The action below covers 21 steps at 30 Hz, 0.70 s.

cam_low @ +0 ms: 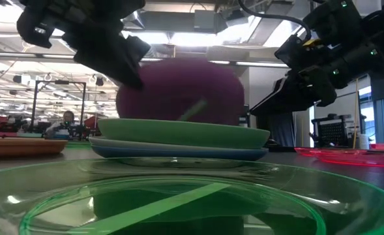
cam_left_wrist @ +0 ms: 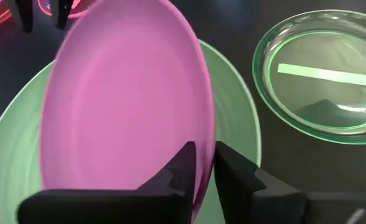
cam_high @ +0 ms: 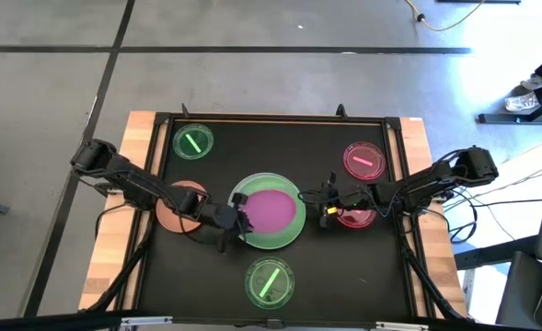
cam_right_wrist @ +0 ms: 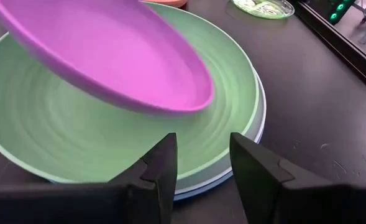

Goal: Stack plastic plates
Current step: Stack the pink plate on top of the green plate, then stack the orange plate on top of the pink plate

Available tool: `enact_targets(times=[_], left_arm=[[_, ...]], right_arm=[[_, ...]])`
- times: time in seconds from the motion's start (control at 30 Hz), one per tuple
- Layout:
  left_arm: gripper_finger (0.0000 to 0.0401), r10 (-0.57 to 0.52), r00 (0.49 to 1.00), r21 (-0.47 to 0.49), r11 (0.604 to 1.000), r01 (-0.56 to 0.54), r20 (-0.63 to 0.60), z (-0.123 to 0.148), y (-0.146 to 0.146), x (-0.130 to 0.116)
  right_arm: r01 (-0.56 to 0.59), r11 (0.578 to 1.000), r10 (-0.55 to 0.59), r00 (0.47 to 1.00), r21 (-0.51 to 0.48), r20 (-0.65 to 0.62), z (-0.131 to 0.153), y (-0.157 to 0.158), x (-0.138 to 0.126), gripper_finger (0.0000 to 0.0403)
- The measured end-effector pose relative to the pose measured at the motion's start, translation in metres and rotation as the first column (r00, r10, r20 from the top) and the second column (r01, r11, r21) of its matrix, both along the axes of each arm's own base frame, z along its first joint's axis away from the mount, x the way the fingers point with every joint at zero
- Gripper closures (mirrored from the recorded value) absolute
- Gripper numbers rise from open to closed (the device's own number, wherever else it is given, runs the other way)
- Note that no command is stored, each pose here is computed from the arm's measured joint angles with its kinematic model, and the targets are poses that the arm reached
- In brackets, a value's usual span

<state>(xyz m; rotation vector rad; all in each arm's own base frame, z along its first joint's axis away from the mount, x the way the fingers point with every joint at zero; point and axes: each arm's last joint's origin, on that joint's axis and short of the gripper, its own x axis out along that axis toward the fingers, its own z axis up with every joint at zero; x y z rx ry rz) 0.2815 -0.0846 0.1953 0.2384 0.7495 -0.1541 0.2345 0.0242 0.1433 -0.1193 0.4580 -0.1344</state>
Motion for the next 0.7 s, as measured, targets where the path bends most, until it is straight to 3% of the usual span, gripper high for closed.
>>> enact_targets(times=[0.2, 0.5, 0.7], left_arm=[[0.0298, 0.011, 1.000, -0.008, 1.000, -0.011, -0.001, 0.000, 0.001, 0.000], [0.0258, 0.097, 0.995, -0.133, 0.986, -0.101, -0.038, 0.014, -0.006, -0.016], [0.0261, 0.201, 0.957, -0.224, 0.943, -0.247, -0.210, 0.016, -0.016, -0.043]], right_arm=[[0.000, 1.000, 0.000, 1.000, -0.001, -0.007, -0.001, 0.000, 0.000, 0.0265], [0.000, 1.000, 0.000, 1.000, -0.003, -0.027, -0.002, 0.000, -0.001, 0.0265], [0.000, 1.000, 0.000, 1.000, -0.003, -0.026, -0.002, 0.000, -0.001, 0.0265]])
